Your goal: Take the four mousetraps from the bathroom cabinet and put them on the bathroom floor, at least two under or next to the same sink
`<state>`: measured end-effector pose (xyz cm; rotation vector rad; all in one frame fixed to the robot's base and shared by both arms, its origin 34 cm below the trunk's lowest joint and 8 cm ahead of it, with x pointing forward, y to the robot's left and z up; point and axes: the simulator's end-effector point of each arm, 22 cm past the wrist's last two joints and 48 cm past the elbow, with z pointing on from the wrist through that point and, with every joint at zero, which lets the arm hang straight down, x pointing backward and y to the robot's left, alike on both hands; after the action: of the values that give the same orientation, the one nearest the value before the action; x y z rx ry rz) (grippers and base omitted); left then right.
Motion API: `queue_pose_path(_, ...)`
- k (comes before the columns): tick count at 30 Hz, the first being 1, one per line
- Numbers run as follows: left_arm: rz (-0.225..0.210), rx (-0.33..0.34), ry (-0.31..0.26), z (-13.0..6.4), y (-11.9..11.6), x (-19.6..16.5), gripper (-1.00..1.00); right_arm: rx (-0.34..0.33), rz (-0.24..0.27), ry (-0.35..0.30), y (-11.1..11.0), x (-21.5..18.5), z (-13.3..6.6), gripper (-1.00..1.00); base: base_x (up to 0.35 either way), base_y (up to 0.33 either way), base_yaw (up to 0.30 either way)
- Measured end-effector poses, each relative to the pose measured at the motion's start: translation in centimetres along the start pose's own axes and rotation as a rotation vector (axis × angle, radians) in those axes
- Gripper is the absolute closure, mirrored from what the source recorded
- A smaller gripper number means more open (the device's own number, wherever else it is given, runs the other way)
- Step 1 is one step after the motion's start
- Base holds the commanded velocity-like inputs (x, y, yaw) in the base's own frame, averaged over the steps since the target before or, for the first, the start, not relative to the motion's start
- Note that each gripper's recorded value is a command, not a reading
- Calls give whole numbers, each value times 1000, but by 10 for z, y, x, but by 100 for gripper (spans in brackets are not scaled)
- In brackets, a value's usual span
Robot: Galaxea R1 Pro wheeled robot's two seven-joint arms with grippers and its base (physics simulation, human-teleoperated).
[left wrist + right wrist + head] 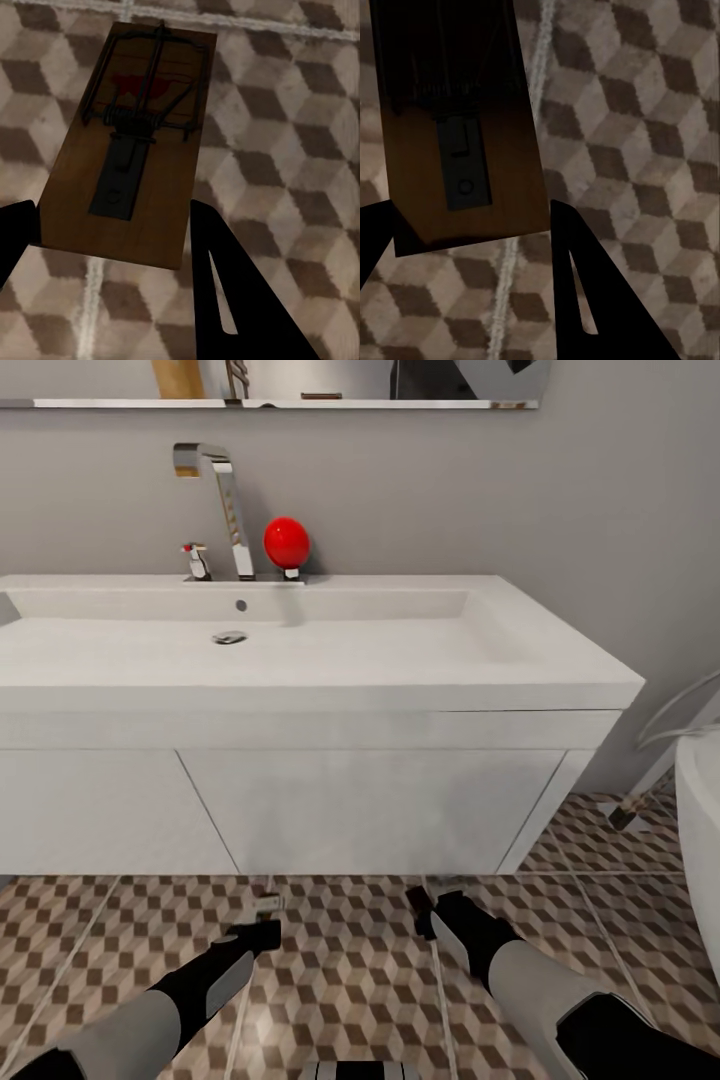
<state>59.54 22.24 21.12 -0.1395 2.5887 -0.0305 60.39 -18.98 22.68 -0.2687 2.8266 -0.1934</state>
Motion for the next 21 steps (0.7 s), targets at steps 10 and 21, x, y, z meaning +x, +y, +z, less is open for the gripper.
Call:
queue_pose_path(10,1,-2,39,12,1,21,100,-9,-5,39,6,17,17,100,0,0,0)
queue_pose_path(21,3,-3,80,24,2,43,100,-17,-9,82,11,36,36,100,0,0,0)
